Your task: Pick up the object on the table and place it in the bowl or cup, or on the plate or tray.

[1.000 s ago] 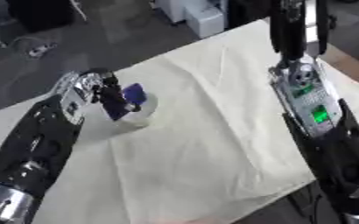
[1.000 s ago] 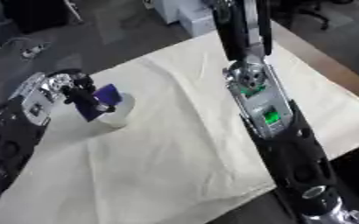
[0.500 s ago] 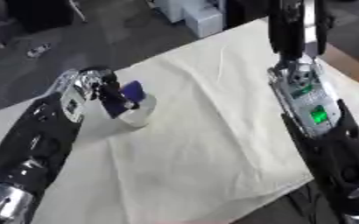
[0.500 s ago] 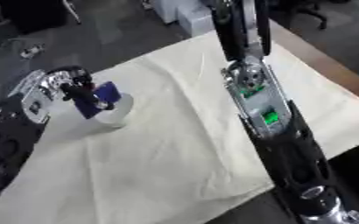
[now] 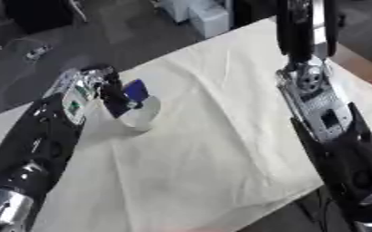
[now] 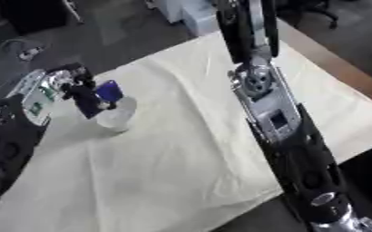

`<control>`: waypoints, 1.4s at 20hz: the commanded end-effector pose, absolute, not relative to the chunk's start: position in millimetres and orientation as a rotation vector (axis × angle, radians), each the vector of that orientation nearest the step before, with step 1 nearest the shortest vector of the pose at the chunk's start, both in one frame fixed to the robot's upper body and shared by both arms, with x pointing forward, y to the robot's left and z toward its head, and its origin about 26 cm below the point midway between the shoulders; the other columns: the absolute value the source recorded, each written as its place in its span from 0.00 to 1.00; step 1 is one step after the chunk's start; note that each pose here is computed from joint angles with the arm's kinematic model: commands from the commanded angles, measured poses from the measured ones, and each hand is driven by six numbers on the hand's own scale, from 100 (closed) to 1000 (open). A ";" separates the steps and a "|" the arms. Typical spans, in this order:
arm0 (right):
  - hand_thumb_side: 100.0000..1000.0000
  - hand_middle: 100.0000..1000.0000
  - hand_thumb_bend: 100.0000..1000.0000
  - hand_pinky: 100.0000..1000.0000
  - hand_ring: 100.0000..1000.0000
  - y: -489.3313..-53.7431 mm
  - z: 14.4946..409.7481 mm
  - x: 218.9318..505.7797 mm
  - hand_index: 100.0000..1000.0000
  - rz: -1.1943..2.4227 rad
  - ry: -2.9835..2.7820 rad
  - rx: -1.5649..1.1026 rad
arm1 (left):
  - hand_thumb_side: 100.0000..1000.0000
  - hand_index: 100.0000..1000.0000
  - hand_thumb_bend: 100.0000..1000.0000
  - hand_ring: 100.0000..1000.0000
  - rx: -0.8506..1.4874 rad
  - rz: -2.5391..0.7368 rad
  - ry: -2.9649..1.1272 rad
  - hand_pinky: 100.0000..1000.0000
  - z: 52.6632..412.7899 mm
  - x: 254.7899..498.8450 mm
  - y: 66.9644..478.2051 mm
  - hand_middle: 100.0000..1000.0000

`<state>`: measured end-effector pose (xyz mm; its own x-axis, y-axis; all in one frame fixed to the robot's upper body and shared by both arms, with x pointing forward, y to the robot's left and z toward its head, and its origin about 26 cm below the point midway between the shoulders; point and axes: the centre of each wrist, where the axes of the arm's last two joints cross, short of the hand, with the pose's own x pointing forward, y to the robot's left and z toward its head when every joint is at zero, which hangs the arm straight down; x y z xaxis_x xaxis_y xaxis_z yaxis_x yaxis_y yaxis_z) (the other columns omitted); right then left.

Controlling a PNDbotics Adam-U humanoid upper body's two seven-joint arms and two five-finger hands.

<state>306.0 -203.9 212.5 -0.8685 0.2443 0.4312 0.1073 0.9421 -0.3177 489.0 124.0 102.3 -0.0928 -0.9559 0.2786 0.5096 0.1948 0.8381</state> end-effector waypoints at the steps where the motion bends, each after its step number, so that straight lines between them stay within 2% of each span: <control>1: 0.89 0.50 0.00 0.46 0.49 -199.0 223.0 304.9 0.63 0.395 -2.658 -0.233 | 0.20 0.25 0.49 0.16 0.608 -1.325 -1.076 0.00 119.0 494.4 126.0 0.22; 16: 0.89 0.50 0.00 0.46 0.49 -193.3 226.6 305.2 0.63 0.406 -2.671 -0.197 | 0.21 0.25 0.49 0.17 0.633 -1.306 -1.124 0.00 96.6 489.2 124.5 0.22; 18: 0.89 0.50 0.00 0.46 0.49 -193.4 226.6 305.1 0.63 0.408 -2.670 -0.196 | 0.22 0.25 0.48 0.17 0.647 -1.300 -1.125 0.00 95.7 489.3 125.8 0.22; 19: 0.89 0.50 0.00 0.46 0.49 -193.4 226.5 305.1 0.63 0.409 -2.670 -0.196 | 0.25 0.25 0.44 0.18 0.661 -1.296 -1.128 0.00 95.9 489.5 126.4 0.22; 20: 0.89 0.50 0.00 0.46 0.49 -193.5 226.5 305.1 0.63 0.409 -2.670 -0.197 | 0.32 0.30 0.55 0.23 0.672 -1.292 -1.131 0.00 95.7 489.5 126.7 0.29; 21: 0.89 0.50 0.00 0.46 0.49 -193.7 226.4 305.1 0.63 0.410 -2.669 -0.197 | 0.39 0.44 0.74 0.37 0.678 -1.293 -1.124 0.08 94.4 489.2 126.8 0.42; 22: 0.89 0.50 0.00 0.46 0.49 -193.8 226.3 305.1 0.63 0.411 -2.668 -0.197 | 0.42 0.48 0.80 0.41 0.679 -1.302 -1.116 0.12 93.8 489.2 126.4 0.47; 23: 0.89 0.50 0.00 0.46 0.49 -193.9 226.2 305.1 0.63 0.412 -2.667 -0.198 | 0.46 0.56 0.88 0.48 0.680 -1.314 -1.114 0.18 93.7 489.1 125.7 0.57; 24: 0.89 0.50 0.00 0.46 0.49 -194.0 226.0 305.1 0.63 0.413 -2.666 -0.198 | 0.49 0.62 0.91 0.54 0.680 -1.328 -1.109 0.22 93.4 488.9 125.3 0.64; 25: 0.89 0.50 0.00 0.46 0.49 -194.1 225.9 305.1 0.63 0.414 -2.666 -0.198 | 0.53 0.69 0.96 0.64 0.676 -1.342 -1.099 0.34 92.6 488.7 125.2 0.76; 27: 0.89 0.50 0.00 0.46 0.49 -194.3 225.8 305.1 0.63 0.414 -2.665 -0.199 | 0.56 0.74 0.97 0.73 0.674 -1.362 -1.084 0.48 93.1 488.9 125.2 0.83; 28: 0.89 0.50 0.00 0.46 0.49 -194.4 225.7 305.0 0.63 0.414 -2.665 -0.199 | 0.57 0.75 0.97 0.73 0.673 -1.368 -1.080 0.50 93.6 489.0 125.3 0.84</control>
<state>306.7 -195.4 218.6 -0.8829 0.2101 0.4200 0.0730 0.9448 -0.3193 484.4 125.0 79.6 -0.1108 -0.9667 0.2306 0.4560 0.1568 0.8761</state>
